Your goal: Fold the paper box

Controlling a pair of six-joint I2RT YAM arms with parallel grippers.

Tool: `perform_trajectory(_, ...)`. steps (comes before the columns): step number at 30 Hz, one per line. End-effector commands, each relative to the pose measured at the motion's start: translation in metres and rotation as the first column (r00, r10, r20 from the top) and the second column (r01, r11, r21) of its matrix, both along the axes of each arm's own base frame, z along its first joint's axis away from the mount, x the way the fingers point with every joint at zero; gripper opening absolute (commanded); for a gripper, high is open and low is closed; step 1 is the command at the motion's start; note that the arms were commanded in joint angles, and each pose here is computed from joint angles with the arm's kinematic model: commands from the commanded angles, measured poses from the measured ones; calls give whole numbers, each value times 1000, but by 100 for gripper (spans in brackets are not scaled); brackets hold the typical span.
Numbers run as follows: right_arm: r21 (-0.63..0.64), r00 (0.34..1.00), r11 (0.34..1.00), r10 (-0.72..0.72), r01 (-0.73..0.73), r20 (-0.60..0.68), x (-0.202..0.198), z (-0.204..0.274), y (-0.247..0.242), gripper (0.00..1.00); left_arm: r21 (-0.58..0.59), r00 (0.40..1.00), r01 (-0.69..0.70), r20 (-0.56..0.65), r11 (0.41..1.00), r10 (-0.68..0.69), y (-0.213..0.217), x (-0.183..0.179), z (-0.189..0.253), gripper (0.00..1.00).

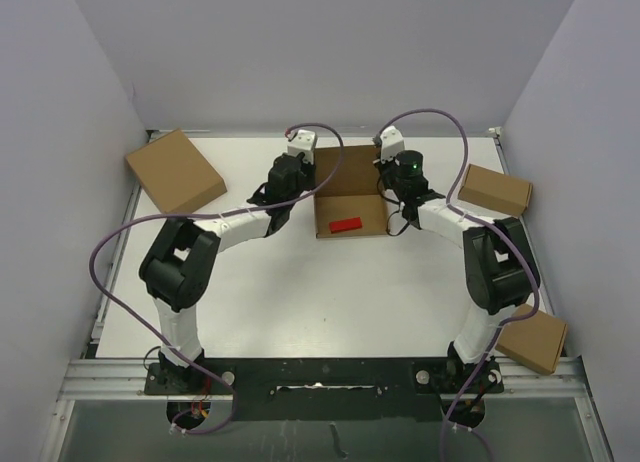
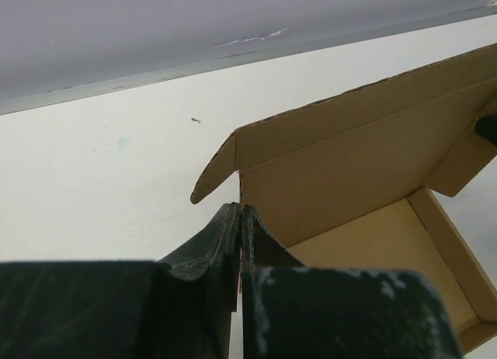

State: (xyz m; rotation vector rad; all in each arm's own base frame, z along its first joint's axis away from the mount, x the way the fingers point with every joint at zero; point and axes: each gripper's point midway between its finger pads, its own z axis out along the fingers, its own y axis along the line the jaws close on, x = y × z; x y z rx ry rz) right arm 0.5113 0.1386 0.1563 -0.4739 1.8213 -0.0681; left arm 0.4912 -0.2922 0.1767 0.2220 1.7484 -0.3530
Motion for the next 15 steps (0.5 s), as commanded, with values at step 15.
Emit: perform_trajectory(15, 242, 997, 967, 73, -77, 26, -36, -8, 37, 0, -113, 992, 113, 67, 987, -106, -30, -34, 6, 0)
